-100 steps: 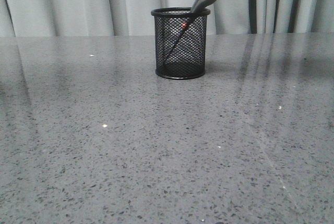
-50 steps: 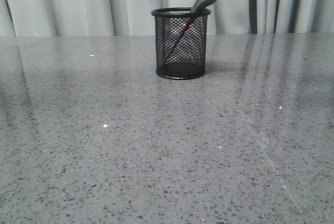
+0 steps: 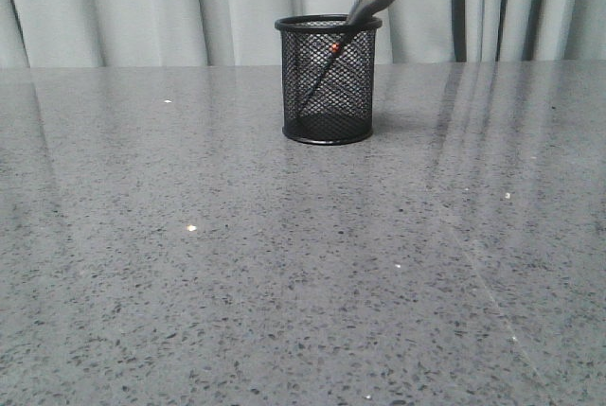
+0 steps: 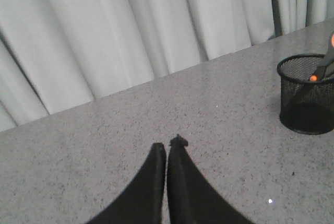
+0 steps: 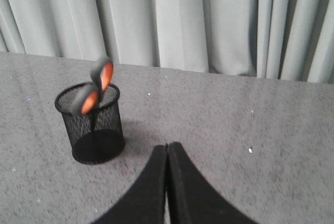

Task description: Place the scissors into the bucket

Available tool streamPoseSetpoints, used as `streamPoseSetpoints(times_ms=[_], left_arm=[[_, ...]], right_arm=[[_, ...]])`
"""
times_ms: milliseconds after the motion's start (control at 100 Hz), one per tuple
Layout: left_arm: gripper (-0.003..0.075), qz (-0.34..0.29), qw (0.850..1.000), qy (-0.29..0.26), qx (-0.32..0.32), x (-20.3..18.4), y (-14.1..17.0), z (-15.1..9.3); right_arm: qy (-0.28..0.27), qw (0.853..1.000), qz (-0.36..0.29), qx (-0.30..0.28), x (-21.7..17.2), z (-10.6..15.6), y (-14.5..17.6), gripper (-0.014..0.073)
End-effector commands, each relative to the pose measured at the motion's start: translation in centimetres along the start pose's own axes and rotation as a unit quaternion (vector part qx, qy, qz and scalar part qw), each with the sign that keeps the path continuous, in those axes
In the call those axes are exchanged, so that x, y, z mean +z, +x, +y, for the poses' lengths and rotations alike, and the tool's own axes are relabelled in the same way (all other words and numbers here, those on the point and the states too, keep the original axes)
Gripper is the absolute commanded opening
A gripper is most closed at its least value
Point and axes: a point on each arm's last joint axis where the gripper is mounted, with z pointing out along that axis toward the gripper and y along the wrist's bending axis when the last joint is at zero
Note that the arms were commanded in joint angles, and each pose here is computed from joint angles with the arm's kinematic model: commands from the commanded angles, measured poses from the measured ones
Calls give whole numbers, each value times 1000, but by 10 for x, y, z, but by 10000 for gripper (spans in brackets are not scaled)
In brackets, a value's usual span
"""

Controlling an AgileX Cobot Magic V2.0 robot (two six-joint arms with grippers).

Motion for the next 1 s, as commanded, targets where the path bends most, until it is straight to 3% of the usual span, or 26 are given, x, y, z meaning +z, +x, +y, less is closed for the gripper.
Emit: streamPoseSetpoints(times_ms=[0,240,990], left_arm=[[-20,-57,997,-45,-23,-15,10,1],[-20,-103,991,-62,-62,-37,52,-10],[-20,-111,990,-64,-63,-40,53,-11]], right_arm=[[28,997,-69,7,-9,-5,4,-52],[41,994,-98,36,-21,-7,28,-52],[36,995,-84,36,-20,-6,30,-52]])
